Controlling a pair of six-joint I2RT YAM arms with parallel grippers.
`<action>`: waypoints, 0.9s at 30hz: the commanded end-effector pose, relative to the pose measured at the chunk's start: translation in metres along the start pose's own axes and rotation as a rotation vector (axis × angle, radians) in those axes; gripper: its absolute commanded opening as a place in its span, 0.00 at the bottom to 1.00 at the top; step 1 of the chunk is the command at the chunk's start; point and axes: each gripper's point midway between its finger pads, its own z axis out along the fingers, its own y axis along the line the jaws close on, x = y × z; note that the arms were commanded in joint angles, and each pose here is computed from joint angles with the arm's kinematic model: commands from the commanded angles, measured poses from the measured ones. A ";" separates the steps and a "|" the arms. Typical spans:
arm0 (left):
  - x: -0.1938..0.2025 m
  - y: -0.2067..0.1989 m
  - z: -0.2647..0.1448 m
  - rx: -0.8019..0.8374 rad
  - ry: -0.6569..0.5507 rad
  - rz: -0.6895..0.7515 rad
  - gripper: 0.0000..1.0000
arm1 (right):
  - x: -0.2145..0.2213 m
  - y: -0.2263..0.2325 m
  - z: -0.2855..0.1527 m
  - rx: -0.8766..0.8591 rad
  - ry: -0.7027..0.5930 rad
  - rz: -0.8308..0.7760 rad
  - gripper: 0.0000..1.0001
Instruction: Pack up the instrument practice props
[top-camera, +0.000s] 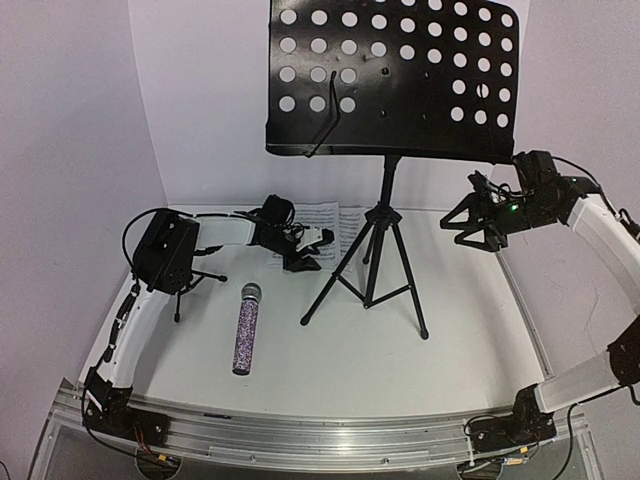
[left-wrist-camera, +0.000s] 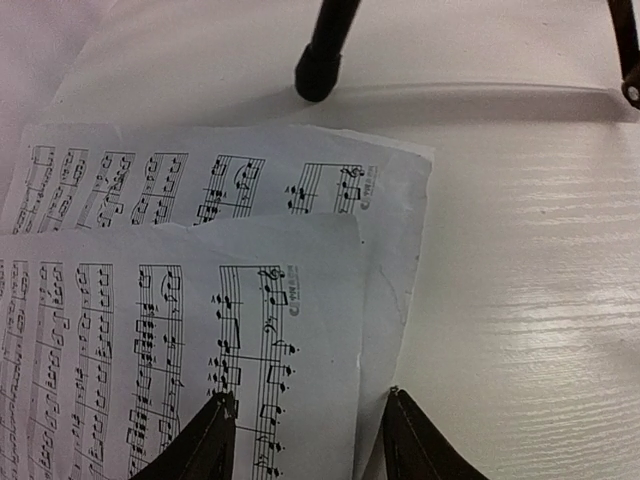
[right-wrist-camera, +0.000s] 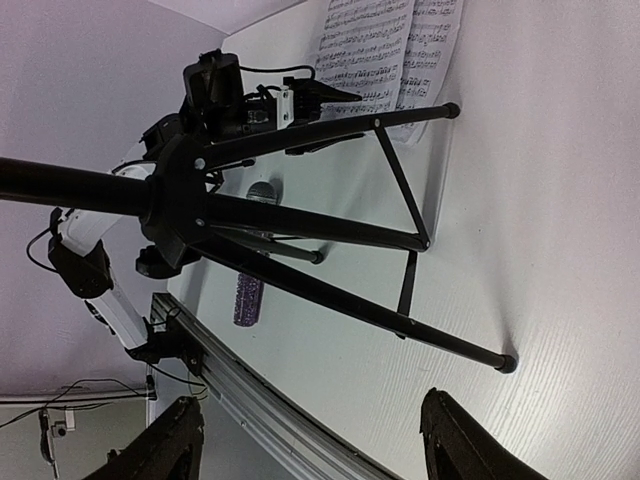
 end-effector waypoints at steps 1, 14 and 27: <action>0.030 0.009 0.012 -0.070 0.067 -0.174 0.51 | -0.001 0.000 0.008 -0.020 0.020 0.007 0.72; -0.083 0.018 -0.065 0.138 -0.201 -0.230 0.75 | 0.011 -0.035 -0.006 0.183 -0.149 0.175 0.69; -0.206 -0.026 -0.159 0.226 -0.537 -0.116 0.77 | 0.020 -0.032 0.005 0.041 -0.226 0.241 0.68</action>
